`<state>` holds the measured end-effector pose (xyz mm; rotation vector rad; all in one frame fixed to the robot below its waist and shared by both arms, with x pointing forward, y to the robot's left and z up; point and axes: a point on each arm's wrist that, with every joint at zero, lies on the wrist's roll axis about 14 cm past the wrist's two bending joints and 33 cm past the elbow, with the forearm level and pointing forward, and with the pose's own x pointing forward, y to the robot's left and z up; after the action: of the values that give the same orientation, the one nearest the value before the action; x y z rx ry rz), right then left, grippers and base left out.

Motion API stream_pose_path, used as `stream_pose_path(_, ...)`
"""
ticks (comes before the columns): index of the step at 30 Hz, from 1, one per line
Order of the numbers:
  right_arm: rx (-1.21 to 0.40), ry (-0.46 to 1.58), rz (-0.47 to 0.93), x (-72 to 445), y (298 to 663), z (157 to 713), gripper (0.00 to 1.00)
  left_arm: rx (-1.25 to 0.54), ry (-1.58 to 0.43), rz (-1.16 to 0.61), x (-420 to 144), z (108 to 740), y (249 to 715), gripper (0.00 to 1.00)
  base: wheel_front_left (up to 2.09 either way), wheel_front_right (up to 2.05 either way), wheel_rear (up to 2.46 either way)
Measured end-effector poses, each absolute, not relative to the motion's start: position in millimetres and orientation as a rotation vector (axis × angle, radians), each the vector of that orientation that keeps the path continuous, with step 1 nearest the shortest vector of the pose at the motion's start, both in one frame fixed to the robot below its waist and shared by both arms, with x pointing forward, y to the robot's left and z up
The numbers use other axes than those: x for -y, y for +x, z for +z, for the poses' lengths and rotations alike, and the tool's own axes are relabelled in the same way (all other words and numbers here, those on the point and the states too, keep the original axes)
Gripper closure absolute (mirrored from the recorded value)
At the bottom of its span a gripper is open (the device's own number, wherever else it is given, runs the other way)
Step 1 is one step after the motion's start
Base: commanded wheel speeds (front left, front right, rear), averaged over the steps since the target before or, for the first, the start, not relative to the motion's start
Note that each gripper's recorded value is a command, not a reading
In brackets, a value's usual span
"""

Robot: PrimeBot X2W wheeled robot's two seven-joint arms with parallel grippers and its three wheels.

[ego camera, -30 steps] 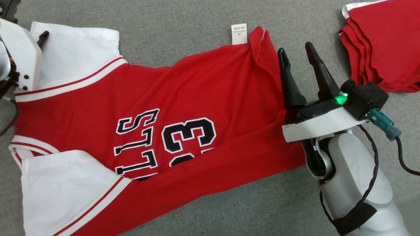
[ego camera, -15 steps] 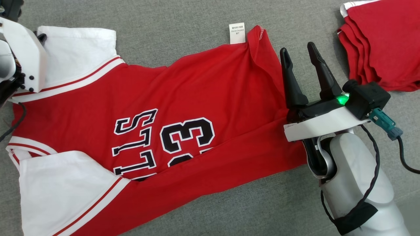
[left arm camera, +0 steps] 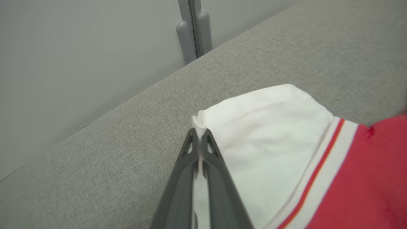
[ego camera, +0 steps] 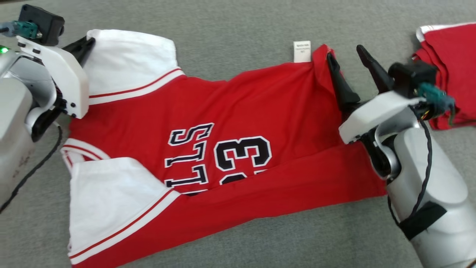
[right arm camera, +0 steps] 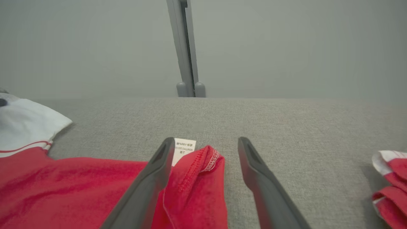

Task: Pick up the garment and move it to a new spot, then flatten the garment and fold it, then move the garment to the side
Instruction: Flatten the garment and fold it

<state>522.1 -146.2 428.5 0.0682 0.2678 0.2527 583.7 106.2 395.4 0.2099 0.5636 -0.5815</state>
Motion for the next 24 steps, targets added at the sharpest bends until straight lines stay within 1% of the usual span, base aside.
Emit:
stream_pose_path(6,-0.427,-0.08,0.318,131,540,420,0.0,-0.52,0.179,-0.582,-110,409,561,1.0,0.0,0.0,0.0)
stream_pose_path(11,-0.558,-0.194,0.349,124,546,407,0.0,-0.503,0.163,-0.578,-112,419,550,1.0,0.0,0.0,0.0)
stream_pose_path(13,-0.653,-0.267,0.334,137,543,391,0.0,-0.508,0.172,-0.573,-117,417,547,1.0,0.0,0.0,0.0)
stream_pose_path(16,-0.728,-0.3,0.298,155,539,378,0.0,-0.511,0.172,-0.575,-117,415,546,1.0,0.0,0.0,0.0)
stream_pose_path(19,-0.764,-0.297,0.262,170,537,373,0.0,-0.505,0.173,-0.571,-118,416,549,1.0,0.0,0.0,0.0)
stream_pose_path(24,-0.759,-0.283,0.224,184,538,372,0.0,-0.517,0.171,-0.576,-117,411,548,1.0,0.0,0.0,0.0)
